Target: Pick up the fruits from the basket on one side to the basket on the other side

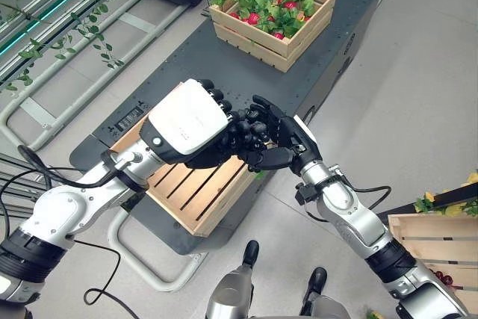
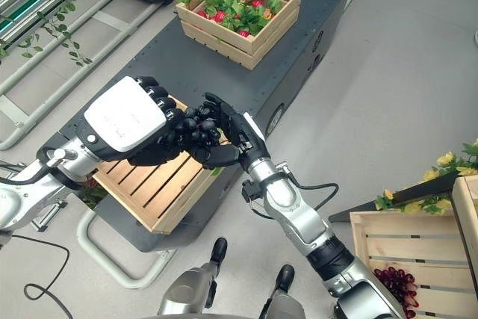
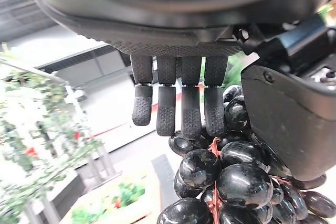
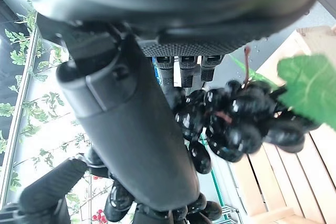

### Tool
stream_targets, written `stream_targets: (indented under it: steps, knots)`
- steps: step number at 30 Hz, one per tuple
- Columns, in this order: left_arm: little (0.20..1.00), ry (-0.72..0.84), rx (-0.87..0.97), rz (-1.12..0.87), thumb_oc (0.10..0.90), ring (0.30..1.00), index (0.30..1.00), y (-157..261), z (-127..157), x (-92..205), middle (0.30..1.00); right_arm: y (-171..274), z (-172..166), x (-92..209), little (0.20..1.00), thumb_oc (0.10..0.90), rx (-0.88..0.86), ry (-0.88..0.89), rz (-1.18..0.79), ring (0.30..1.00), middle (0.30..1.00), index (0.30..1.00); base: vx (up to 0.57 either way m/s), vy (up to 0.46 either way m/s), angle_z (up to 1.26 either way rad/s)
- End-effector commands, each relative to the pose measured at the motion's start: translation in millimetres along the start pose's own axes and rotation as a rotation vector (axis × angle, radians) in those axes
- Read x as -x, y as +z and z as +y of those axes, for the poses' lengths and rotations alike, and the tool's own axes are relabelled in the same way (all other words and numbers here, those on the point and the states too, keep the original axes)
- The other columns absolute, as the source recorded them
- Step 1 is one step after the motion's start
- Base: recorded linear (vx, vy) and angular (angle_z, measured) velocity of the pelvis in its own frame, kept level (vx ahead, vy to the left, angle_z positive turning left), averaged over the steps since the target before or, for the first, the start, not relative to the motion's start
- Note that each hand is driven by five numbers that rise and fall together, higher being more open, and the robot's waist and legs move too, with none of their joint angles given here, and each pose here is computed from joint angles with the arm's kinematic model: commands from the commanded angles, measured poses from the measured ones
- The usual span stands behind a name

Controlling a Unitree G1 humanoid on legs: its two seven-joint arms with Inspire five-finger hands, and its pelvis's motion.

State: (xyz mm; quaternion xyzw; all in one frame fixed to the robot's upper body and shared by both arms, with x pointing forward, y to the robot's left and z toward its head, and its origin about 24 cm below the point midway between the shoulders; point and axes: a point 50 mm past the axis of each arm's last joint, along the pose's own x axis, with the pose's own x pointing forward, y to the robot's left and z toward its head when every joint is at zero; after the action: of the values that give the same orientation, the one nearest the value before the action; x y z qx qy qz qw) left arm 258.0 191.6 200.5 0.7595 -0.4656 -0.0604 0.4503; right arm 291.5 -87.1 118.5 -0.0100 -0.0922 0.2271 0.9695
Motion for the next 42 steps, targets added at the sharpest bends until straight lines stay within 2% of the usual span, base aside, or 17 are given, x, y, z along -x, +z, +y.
stream_targets:
  steps: [1, 7, 8, 9, 10, 11, 29, 30, 31, 32, 38, 42]
  knots:
    - [0.300, 0.139, 0.087, 0.043, 0.400, 0.300, 0.300, -1, 7, -10, 0.300, -6, 23, -4, 0.900, 0.800, -0.079, 0.022, -0.025, 0.900, 0.900, 0.900, 0.00, 0.000, 0.00]
    - [0.300, 0.204, 0.107, 0.011, 0.400, 0.300, 0.300, 4, 13, -11, 0.300, -12, 17, 0, 0.900, 0.800, -0.044, -0.004, 0.025, 0.900, 0.900, 0.900, 0.00, 0.000, 0.00]
    - [0.300, 0.215, 0.113, 0.002, 0.400, 0.300, 0.300, 5, 14, -12, 0.300, -14, 16, 1, 0.808, 0.739, -0.041, -0.007, 0.036, 0.808, 0.808, 0.808, 0.00, 0.000, 0.00]
    - [0.300, 0.227, 0.116, -0.008, 0.400, 0.300, 0.300, 6, 15, -12, 0.300, -16, 15, 1, 0.639, 0.626, -0.033, -0.010, 0.045, 0.639, 0.639, 0.639, 0.00, 0.000, 0.00]
    - [0.300, 0.234, 0.118, -0.010, 0.400, 0.300, 0.300, 7, 15, -13, 0.300, -17, 15, 2, 0.552, 0.568, -0.030, -0.011, 0.050, 0.552, 0.552, 0.552, 0.00, 0.000, 0.00]
    - [0.300, 0.248, 0.116, -0.017, 0.400, 0.300, 0.300, 9, 18, -15, 0.300, -18, 14, 2, 0.300, 0.400, -0.032, -0.014, 0.056, 0.300, 0.300, 0.300, 0.00, 0.000, 0.00]
    - [0.307, 0.327, 0.105, 0.015, 0.405, 0.307, 0.307, 7, 27, -24, 0.307, -14, -1, 6, 0.300, 0.400, -0.003, -0.103, 0.039, 0.300, 0.300, 0.300, 0.00, 0.000, 0.00]
    - [0.349, 0.324, 0.106, 0.020, 0.433, 0.349, 0.349, 6, 27, -23, 0.349, -14, -3, 6, 0.300, 0.400, -0.003, -0.109, 0.037, 0.300, 0.300, 0.300, 0.00, 0.000, 0.00]
    - [0.639, 0.309, 0.121, 0.051, 0.626, 0.639, 0.639, 4, 25, -23, 0.639, -14, -6, 7, 0.300, 0.400, -0.006, -0.126, 0.031, 0.300, 0.300, 0.300, 0.00, 0.000, 0.00]
    - [0.900, 0.297, 0.139, 0.076, 0.800, 0.900, 0.900, 3, 23, -23, 0.900, -13, -7, 9, 0.300, 0.400, -0.018, -0.135, 0.029, 0.300, 0.300, 0.300, 0.00, 0.000, 0.00]
    - [0.900, 0.252, 0.177, 0.187, 0.800, 0.900, 0.900, -3, 11, -13, 0.900, -9, -22, 18, 0.300, 0.400, -0.023, -0.200, 0.001, 0.300, 0.300, 0.300, -0.01, -0.009, 0.04]
    - [0.900, 0.202, 0.174, 0.329, 0.800, 0.900, 0.900, -13, -2, 4, 0.900, -7, -36, 31, 0.300, 0.400, -0.020, -0.263, -0.018, 0.300, 0.300, 0.300, -0.03, -0.030, -0.01]
